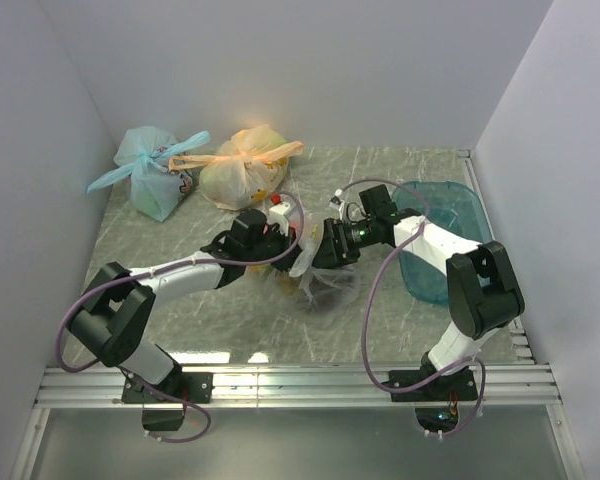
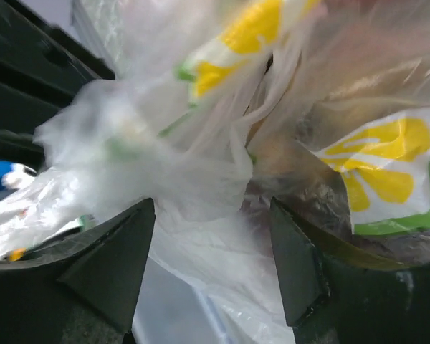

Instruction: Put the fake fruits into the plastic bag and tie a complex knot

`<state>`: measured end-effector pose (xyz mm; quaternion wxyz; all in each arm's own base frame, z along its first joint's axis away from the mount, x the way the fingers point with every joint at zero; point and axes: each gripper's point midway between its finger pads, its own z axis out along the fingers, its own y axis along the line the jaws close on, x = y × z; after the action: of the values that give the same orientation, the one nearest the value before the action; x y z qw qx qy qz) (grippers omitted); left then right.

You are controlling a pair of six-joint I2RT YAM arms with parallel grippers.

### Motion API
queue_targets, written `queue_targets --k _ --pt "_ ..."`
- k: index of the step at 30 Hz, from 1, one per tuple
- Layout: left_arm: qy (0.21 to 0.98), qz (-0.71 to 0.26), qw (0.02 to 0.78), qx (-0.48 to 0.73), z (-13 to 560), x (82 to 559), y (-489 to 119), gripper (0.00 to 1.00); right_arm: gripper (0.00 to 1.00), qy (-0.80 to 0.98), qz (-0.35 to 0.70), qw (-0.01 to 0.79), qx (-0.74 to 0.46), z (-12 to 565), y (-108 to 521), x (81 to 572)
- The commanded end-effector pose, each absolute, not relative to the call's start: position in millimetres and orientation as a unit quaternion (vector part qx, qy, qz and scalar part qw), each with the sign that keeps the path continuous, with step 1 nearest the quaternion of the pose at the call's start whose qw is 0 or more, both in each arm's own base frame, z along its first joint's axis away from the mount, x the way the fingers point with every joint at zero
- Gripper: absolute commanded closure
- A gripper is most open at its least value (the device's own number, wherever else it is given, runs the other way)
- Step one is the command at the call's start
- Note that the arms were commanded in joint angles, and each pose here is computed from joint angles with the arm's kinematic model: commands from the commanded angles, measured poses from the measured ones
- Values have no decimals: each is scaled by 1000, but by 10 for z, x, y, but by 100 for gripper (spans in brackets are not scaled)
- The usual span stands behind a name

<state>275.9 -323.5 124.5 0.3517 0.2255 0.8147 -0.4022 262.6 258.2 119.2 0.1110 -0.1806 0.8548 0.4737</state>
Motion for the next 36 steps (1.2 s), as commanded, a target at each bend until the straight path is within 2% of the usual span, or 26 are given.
queue_targets --k 1,6,10,12,13,16,21,27,29,33,36 --pt "750 -498 376 218 1696 2758 -3407 100 27 820 529 110 -190 1428 2800 2514" --pt "716 -556 369 205 1874 2713 -3325 100 27 784 583 86 -197 1706 3282 2427" --pt "715 -567 352 210 1853 2651 -3268 100 27 760 610 100 -200 1880 3462 2522" --pt "720 -564 351 202 1800 2660 -3218 100 27 756 600 119 -233 1916 3434 2554" --pt "720 -564 351 200 1794 2658 -3206 100 27 778 581 87 -225 1836 3330 2443" --pt "725 -559 348 203 1729 2644 -3182 100 27 795 541 85 -262 1797 3055 2309" --pt "729 -556 344 204 1678 2644 -3175 100 28 801 509 113 -295 1942 2700 2297" --pt "729 -556 339 213 1670 2660 -3201 100 42 811 498 165 -258 2208 2562 2772" --pt "729 -555 337 215 1653 2658 -3204 100 45 816 498 164 -242 2161 2556 2903" --pt "730 -556 333 217 1648 2683 -3227 100 62 837 473 190 -200 2072 2459 3205" --pt "731 -555 332 216 1635 2709 -3235 100 66 842 455 219 -190 2048 2396 3348"
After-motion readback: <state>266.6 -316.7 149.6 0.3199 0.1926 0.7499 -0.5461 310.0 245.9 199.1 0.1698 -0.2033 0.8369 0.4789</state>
